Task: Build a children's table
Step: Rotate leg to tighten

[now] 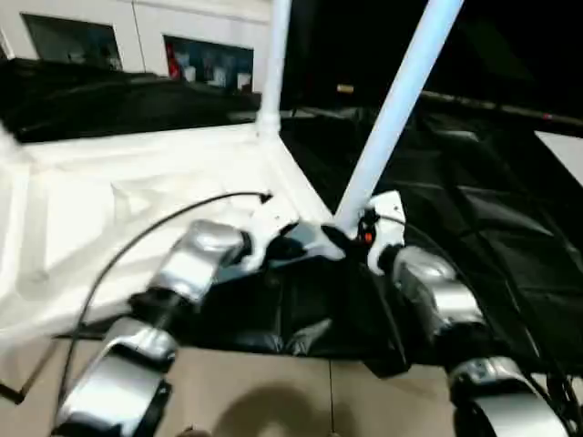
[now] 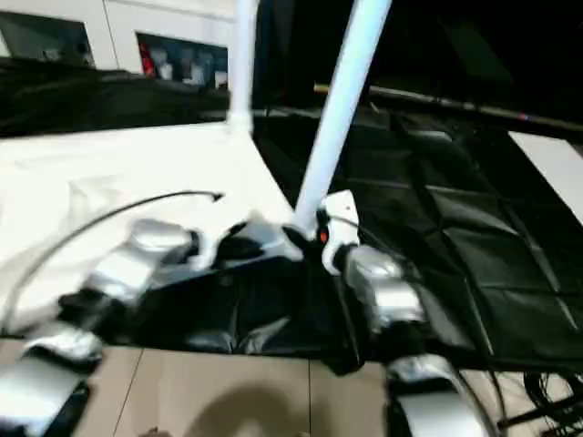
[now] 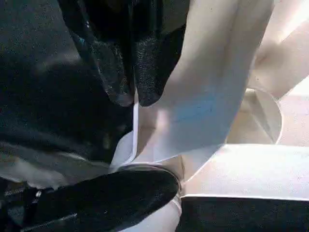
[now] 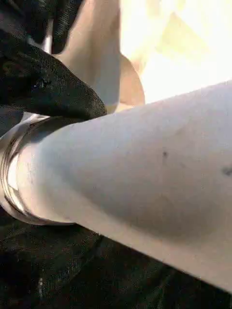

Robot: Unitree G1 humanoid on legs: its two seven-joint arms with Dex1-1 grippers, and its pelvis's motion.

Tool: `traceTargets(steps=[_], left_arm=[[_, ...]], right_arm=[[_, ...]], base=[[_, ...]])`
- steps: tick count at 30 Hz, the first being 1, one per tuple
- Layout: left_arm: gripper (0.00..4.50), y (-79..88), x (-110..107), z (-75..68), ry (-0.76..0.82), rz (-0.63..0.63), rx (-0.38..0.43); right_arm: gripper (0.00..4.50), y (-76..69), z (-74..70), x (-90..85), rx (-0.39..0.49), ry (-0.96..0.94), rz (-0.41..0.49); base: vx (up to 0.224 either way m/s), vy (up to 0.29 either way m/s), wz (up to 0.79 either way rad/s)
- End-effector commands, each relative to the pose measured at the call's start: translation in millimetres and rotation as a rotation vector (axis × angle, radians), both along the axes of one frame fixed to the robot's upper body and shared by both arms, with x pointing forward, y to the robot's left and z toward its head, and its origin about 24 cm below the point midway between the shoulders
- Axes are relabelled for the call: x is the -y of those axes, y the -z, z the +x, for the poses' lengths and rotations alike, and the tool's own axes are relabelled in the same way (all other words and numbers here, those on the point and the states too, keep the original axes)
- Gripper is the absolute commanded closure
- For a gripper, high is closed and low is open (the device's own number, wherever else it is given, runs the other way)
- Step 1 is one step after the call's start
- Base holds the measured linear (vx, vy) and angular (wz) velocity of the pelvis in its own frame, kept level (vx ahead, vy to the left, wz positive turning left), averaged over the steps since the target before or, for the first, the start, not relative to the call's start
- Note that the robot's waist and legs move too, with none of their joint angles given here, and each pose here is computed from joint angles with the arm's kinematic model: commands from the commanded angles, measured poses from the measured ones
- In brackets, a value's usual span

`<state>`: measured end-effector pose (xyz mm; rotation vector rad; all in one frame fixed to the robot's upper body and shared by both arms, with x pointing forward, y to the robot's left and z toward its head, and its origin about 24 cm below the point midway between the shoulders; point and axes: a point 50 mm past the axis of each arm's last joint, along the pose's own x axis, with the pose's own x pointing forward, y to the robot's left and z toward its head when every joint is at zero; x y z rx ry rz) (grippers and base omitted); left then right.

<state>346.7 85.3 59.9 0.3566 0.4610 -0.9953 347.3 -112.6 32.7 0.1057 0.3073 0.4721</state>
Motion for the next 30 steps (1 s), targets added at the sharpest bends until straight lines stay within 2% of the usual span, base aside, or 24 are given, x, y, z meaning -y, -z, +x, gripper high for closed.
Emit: traceTargets(steps=[1,3,5,7,11,13,17,21,26,27,30], left_arm=[[4.50,-5.0,8.8,6.2,-0.049,-0.007,0.028],[4.50,-4.9,10.4,7.3,-0.044,-0.003,0.035],[4.50,-4.8,8.8,7.4,-0.037,-0.001,0.034],[4.50,-4.1,3.5,5.7,-0.013,0.005,0.024],[4.50,-4.7,-0.6,3.9,0.018,0.003,0.021],[4.50,-5.5,-6.5,1.9,0.045,0.001,0.012],[4.50,-7.9,-22.7,-5.2,0.138,0.000,0.012],[4.50,-10.4,-31.9,-6.8,0.160,0.005,0.018],[4.50,-11.2,-36.1,-8.1,0.186,-0.019,-0.026],[4.05,-11.2,-36.5,-8.4,0.191,-0.018,-0.029],[3.94,-11.8,-37.8,-8.3,0.209,0.002,-0.021]], right_arm=[[1.80,14.1,-5.6,-17.9,-0.071,-0.014,-0.015],[1.80,8.4,-4.4,-32.3,-0.027,-0.083,-0.034],[1.80,3.8,-5.1,-38.7,0.009,-0.145,-0.028],[1.25,-1.2,-6.0,-38.6,0.043,-0.201,-0.013],[0.89,-3.3,-6.5,-34.2,0.049,-0.232,-0.008],[0.61,-4.8,-9.2,-27.1,0.068,-0.302,-0.044],[0.61,-9.3,-20.3,-0.4,0.082,-0.454,-0.063],[0.61,-12.0,-25.1,16.7,0.085,-0.493,-0.077],[0.61,-10.3,-30.5,25.0,0.077,-0.523,-0.087],[0.58,-10.4,-31.5,25.2,0.077,-0.530,-0.088],[0.58,-10.7,-33.3,25.6,0.073,-0.543,-0.088]], base=[[0.000,0.000,0.00],[0.000,0.000,0.00],[0.000,0.000,0.00],[0.000,0.000,0.00],[0.000,0.000,0.00],[0.000,0.000,0.00],[0.000,0.000,0.00],[0.000,0.000,0.00],[0.000,0.000,0.00],[0.000,0.000,0.00],[0.000,0.000,0.00]])
